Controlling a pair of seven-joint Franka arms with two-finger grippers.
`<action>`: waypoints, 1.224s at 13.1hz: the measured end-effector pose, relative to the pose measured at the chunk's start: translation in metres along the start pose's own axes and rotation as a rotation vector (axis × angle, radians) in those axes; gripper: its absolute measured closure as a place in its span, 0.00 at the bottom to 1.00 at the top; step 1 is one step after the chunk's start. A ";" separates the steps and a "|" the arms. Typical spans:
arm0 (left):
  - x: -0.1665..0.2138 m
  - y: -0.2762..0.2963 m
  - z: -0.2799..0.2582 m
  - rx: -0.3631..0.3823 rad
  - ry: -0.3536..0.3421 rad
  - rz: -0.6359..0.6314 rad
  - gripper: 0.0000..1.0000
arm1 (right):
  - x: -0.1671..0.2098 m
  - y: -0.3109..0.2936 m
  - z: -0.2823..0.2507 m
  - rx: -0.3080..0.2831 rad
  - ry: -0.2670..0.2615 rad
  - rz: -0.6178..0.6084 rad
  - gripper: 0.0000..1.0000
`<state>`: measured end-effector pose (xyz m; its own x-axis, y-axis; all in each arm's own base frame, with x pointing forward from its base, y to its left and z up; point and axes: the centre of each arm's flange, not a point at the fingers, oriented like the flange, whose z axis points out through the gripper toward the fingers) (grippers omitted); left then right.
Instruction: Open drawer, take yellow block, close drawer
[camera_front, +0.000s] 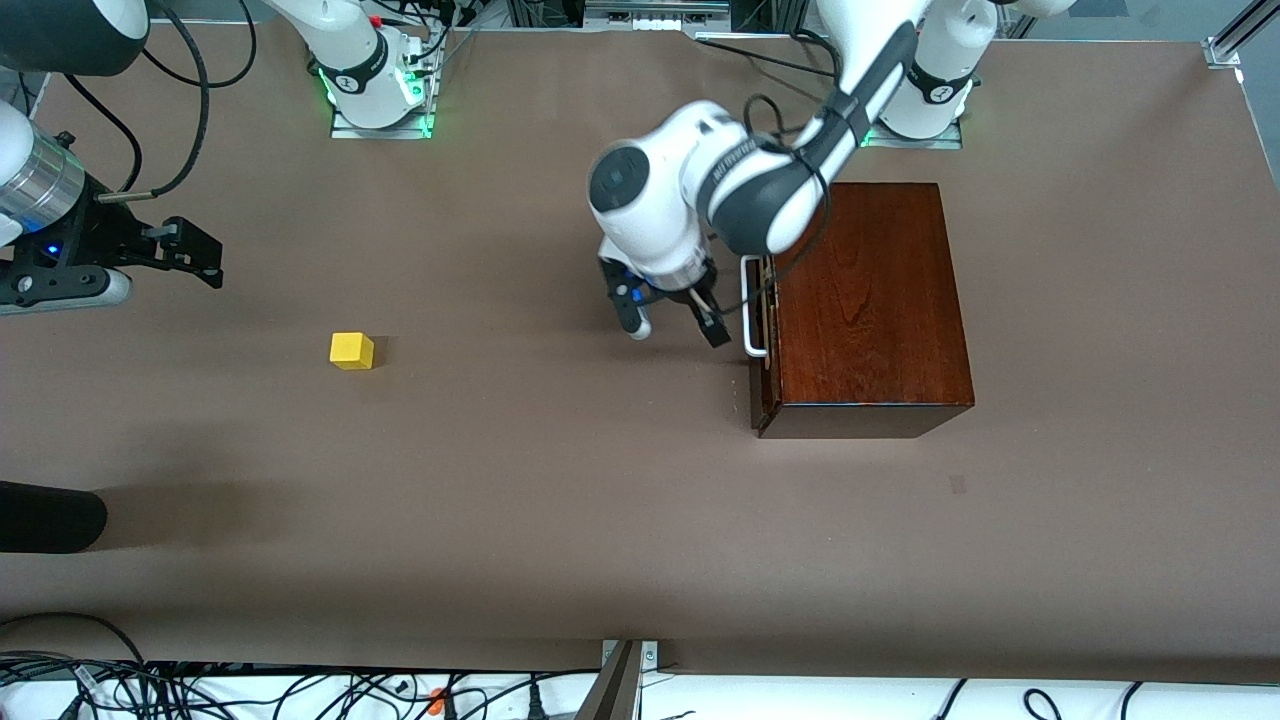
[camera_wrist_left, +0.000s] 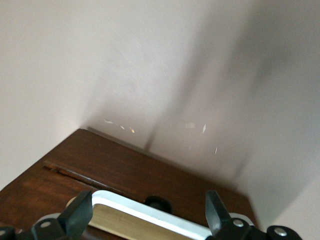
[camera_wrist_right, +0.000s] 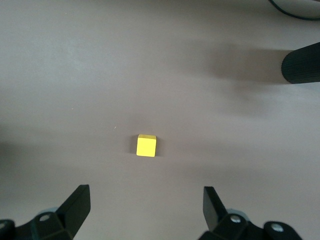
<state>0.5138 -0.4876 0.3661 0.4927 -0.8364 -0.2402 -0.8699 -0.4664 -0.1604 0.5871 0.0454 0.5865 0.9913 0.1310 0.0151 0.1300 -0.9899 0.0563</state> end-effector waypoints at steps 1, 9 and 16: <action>0.000 -0.001 -0.024 0.010 0.043 -0.106 0.00 | 0.000 0.000 0.000 0.000 -0.001 0.000 0.00; -0.122 -0.131 -0.148 0.012 0.116 -0.777 0.00 | 0.000 0.000 -0.001 0.000 0.000 0.000 0.00; -0.301 -0.284 -0.126 -0.277 0.056 -1.126 0.00 | 0.001 -0.002 -0.001 0.000 0.004 -0.004 0.00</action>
<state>0.6101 -0.1396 0.6044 0.9952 0.0836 -0.0510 0.0816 -0.9959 -0.0398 0.5875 0.0476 0.5876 0.9907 0.1348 0.0186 0.1335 -0.9894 0.0563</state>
